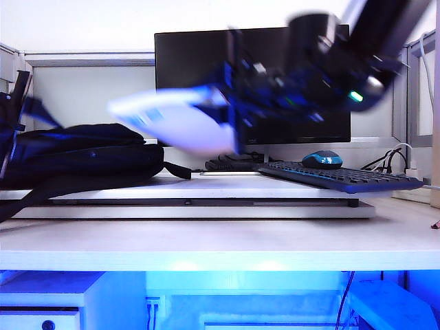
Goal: Pick up the book on the desk and put it into the open backpack.
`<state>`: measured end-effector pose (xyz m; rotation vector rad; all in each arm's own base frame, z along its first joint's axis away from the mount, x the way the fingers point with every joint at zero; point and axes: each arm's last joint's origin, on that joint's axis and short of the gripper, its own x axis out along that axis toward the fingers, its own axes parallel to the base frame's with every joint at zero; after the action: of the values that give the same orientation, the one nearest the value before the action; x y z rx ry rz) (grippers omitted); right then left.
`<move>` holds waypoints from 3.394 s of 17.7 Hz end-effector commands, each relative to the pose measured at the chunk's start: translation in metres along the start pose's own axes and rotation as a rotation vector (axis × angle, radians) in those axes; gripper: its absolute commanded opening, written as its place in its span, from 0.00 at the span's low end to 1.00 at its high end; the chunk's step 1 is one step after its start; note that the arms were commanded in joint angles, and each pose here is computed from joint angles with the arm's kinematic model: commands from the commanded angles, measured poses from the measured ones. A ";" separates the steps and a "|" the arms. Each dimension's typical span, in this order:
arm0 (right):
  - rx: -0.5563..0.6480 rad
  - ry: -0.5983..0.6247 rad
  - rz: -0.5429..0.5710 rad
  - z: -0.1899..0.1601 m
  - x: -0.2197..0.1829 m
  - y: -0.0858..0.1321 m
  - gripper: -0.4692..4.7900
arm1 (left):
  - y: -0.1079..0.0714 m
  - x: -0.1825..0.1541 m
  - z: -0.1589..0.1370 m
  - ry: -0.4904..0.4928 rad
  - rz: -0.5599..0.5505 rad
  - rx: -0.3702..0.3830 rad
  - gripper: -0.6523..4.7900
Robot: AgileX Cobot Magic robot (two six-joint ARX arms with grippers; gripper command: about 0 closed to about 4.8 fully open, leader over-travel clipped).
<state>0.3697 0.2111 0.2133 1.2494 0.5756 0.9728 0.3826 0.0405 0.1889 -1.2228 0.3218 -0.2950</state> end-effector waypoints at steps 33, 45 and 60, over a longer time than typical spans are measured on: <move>0.074 0.262 0.010 0.018 0.107 0.007 0.08 | -0.128 0.029 -0.067 0.545 -0.671 -0.086 0.11; 0.132 0.150 -0.097 0.032 0.100 -0.041 0.88 | -0.126 0.028 -0.074 0.733 -0.626 -0.059 0.32; -0.028 -0.022 -0.028 0.138 0.028 -0.022 0.97 | -0.050 0.010 0.022 0.287 -0.286 0.218 0.85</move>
<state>0.5028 0.1692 0.2138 1.2569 0.6413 0.9059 0.3992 0.0356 0.2360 -1.0416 0.4042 -0.7345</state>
